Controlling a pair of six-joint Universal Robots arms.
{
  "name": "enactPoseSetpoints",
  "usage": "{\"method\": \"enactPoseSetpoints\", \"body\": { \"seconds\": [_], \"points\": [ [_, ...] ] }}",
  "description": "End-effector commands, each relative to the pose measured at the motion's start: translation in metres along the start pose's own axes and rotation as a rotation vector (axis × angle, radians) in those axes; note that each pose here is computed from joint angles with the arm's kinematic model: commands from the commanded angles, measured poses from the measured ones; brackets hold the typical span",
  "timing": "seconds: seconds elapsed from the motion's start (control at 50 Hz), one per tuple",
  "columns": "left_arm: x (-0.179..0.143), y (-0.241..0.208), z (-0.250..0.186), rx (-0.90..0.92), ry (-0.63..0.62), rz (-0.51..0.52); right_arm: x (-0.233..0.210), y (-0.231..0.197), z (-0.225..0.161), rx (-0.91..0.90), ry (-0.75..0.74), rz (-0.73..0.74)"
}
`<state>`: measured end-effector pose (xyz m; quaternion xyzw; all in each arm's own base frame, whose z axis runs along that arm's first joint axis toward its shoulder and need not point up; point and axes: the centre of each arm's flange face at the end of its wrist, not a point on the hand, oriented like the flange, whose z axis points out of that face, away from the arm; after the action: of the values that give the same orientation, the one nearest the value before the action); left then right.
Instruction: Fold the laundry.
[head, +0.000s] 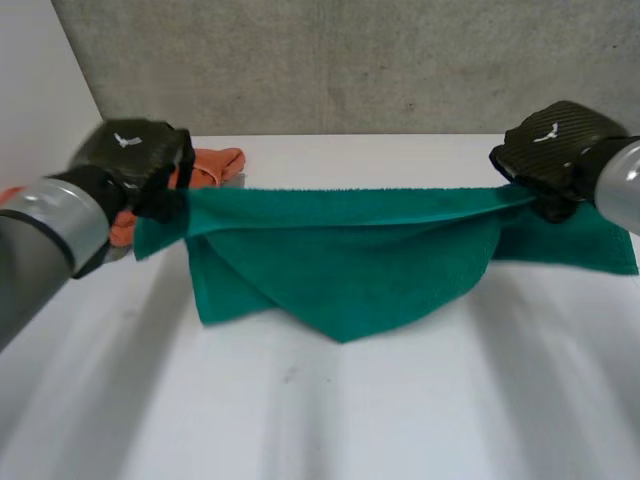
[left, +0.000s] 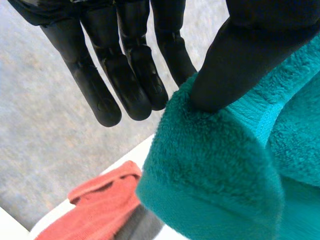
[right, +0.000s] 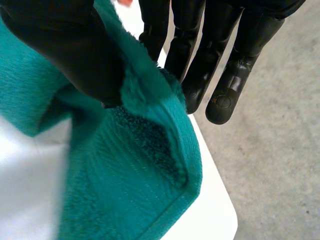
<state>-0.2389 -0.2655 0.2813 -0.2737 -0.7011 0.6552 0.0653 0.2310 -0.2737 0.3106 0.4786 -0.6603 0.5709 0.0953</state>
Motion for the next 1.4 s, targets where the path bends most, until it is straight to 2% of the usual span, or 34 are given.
{"method": "enactPoseSetpoints", "body": {
  "seconds": [0.02, 0.06, 0.08, 0.12, 0.14, 0.2, 0.26, 0.3, 0.38, 0.46, 0.54, 0.64, 0.74, 0.8, 1.0, 1.14, 1.26, 1.4],
  "points": [
    [-0.002, 0.004, 0.064, 0.088, -0.036, 0.085, 0.011, 0.009, 0.072, 0.019, 0.139, -0.016],
    [-0.006, -0.011, 0.078, 0.170, -0.078, 0.097, 0.024, 0.004, 0.086, 0.057, 0.225, -0.017],
    [-0.010, -0.020, 0.084, 0.215, -0.104, 0.101, 0.038, -0.004, 0.096, 0.109, 0.321, -0.018],
    [-0.020, -0.052, 0.098, 0.372, -0.181, 0.108, 0.056, -0.017, 0.102, 0.187, 0.427, -0.007],
    [-0.025, -0.066, 0.101, 0.438, -0.215, 0.111, 0.073, -0.034, 0.102, 0.288, 0.538, 0.015],
    [-0.035, -0.103, 0.100, 0.628, -0.298, 0.108, 0.101, -0.063, 0.095, 0.487, 0.712, 0.062],
    [-0.037, -0.126, 0.095, 0.758, -0.356, 0.098, 0.116, -0.079, 0.080, 0.588, 0.793, 0.074],
    [-0.033, -0.128, 0.091, 0.769, -0.363, 0.087, 0.118, -0.081, 0.076, 0.592, 0.796, 0.078],
    [-0.021, -0.110, 0.085, 0.694, -0.332, 0.082, 0.107, -0.072, 0.076, 0.552, 0.747, 0.083],
    [-0.014, -0.077, 0.077, 0.583, -0.301, 0.082, 0.085, -0.046, 0.080, 0.446, 0.658, 0.088],
    [0.002, -0.028, 0.072, 0.430, -0.237, 0.088, 0.050, -0.016, 0.078, 0.314, 0.527, 0.090],
    [0.020, 0.028, 0.063, 0.253, -0.154, 0.096, -0.019, 0.038, 0.076, 0.126, 0.260, 0.104],
    [0.042, 0.098, 0.065, 0.054, -0.066, 0.103, -0.068, 0.073, 0.075, 0.038, 0.088, 0.114],
    [0.047, 0.122, 0.067, -0.019, -0.045, 0.125, -0.093, 0.098, 0.085, -0.030, 0.020, 0.119],
    [0.042, 0.134, 0.057, -0.123, -0.028, 0.186, -0.090, 0.116, 0.084, -0.082, 0.025, 0.151],
    [0.026, 0.132, 0.035, -0.155, -0.059, 0.176, -0.079, 0.128, 0.080, -0.116, 0.045, 0.171],
    [0.031, 0.144, 0.024, -0.180, 0.013, 0.160, -0.074, 0.137, 0.077, -0.138, 0.052, 0.183],
    [0.025, 0.148, 0.031, -0.166, 0.045, 0.146, -0.073, 0.139, 0.077, -0.143, 0.052, 0.183]
  ]
}}
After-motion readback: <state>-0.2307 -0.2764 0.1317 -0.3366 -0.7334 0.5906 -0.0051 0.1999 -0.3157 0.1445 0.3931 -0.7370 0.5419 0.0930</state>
